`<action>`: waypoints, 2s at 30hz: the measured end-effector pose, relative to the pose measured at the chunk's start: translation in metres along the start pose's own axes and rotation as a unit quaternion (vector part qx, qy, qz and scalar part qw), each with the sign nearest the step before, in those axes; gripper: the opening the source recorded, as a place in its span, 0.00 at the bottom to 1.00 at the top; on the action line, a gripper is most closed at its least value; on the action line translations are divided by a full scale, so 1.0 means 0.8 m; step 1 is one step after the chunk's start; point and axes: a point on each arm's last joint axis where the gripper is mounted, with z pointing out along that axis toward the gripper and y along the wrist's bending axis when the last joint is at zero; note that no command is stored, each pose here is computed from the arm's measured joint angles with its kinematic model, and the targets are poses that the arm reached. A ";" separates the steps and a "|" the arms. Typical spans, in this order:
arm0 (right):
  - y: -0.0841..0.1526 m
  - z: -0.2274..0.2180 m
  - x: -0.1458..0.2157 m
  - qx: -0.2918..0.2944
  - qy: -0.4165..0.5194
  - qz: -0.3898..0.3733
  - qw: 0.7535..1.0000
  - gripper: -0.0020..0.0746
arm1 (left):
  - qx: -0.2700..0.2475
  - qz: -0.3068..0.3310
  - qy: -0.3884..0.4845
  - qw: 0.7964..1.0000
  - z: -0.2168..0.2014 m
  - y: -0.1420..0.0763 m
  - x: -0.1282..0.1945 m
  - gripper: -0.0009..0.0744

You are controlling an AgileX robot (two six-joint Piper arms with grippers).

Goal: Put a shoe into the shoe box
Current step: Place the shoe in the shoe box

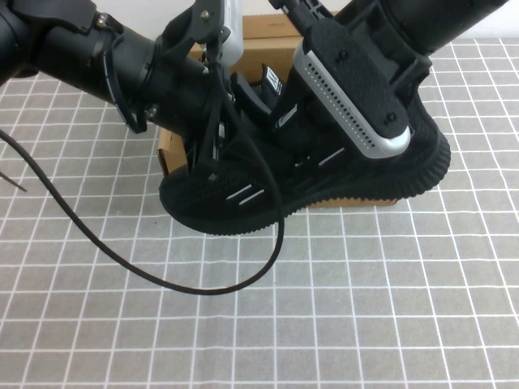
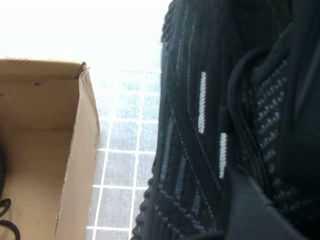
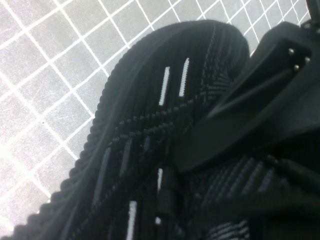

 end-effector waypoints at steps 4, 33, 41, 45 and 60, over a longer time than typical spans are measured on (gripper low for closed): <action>-0.001 0.000 0.000 0.003 0.001 0.000 1.000 0.02 | 0.000 0.001 -0.002 1.000 0.000 0.000 0.000 0.20; 0.008 -0.055 0.005 0.054 0.158 0.347 0.923 0.27 | -0.018 0.000 0.052 0.999 0.002 0.006 0.014 0.06; 0.018 -0.095 0.001 0.105 0.195 0.485 0.846 0.03 | -0.057 0.012 0.068 0.996 -0.001 0.016 0.015 0.06; 0.021 -0.104 0.006 0.129 0.194 0.555 0.799 0.01 | -0.100 0.043 0.083 0.991 -0.011 0.027 0.006 0.06; 0.074 -0.134 -0.030 0.153 0.177 0.676 0.698 0.01 | -0.103 0.093 0.087 0.987 0.021 0.116 0.004 0.06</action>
